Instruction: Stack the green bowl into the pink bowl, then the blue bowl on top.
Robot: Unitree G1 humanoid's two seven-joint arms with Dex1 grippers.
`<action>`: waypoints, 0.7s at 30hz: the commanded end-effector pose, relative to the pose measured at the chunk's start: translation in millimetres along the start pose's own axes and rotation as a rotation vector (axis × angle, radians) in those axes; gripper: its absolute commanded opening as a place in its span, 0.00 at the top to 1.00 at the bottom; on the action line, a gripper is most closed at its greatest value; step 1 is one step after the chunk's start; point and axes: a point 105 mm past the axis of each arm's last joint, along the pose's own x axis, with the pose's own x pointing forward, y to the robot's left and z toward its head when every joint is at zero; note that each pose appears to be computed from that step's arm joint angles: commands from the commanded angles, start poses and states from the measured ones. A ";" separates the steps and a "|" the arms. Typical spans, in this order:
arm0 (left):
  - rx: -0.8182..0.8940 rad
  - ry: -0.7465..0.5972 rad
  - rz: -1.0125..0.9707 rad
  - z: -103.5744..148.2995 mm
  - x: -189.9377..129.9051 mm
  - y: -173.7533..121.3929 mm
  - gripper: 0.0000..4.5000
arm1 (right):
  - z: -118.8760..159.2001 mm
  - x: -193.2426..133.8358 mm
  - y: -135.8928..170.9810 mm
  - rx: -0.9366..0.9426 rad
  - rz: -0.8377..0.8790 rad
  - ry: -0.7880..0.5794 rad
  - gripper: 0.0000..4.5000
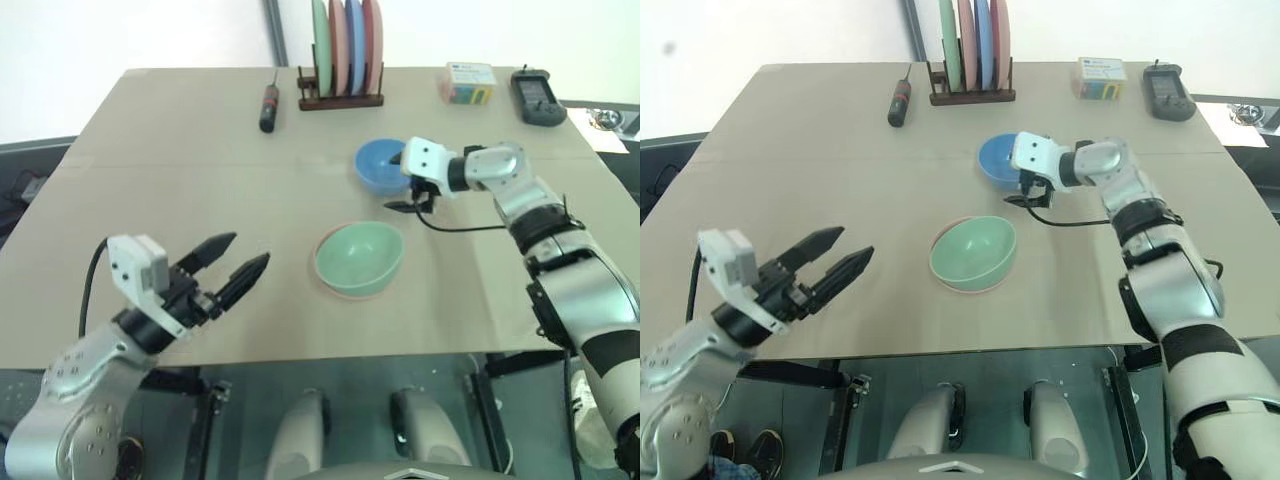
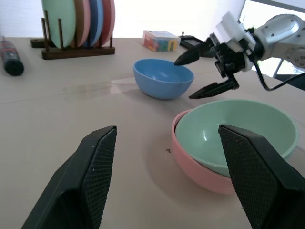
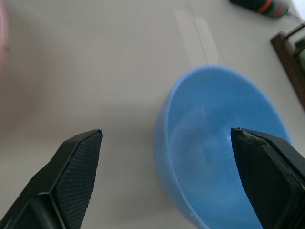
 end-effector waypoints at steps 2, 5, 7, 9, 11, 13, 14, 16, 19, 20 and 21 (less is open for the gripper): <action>0.053 -0.080 0.020 19.9 -6.6 -9.3 0.18 | 3.5 3.3 -7.7 -0.030 -0.031 0.041 0.06; 0.052 -0.086 0.033 20.8 -9.7 -11.2 0.17 | 5.9 9.5 -6.9 -0.031 -0.036 0.056 0.29; 0.054 -0.083 0.037 20.3 -10.1 -11.3 0.17 | 9.3 12.3 -7.2 -0.034 -0.038 0.056 0.45; 0.054 -0.082 0.034 19.5 -9.5 -12.3 0.17 | 12.8 14.5 -7.6 -0.037 -0.040 0.052 0.67; 0.056 -0.078 0.028 18.6 -8.7 -13.4 0.17 | 15.3 15.7 -8.0 -0.039 -0.041 0.049 0.83; 0.058 -0.074 0.024 17.8 -8.0 -13.5 0.17 | 16.6 16.1 -8.3 -0.041 -0.042 0.046 0.97; 0.057 -0.074 0.020 17.7 -7.5 -13.5 0.17 | 17.2 16.0 -8.9 -0.042 -0.045 0.044 0.97; 0.054 -0.073 0.010 17.3 -6.5 -14.1 0.17 | 17.9 15.0 -10.5 -0.045 -0.053 0.040 0.97; 0.046 -0.058 -0.056 14.9 -4.1 -22.0 0.17 | 22.0 9.1 -15.9 -0.043 -0.063 0.010 0.97; 0.041 -0.049 -0.089 13.9 -3.8 -26.4 0.17 | 27.9 3.5 -20.4 -0.046 -0.063 -0.024 0.97; 0.038 -0.043 -0.110 13.3 -3.8 -29.2 0.17 | 32.1 -0.6 -23.4 -0.049 -0.063 -0.048 0.97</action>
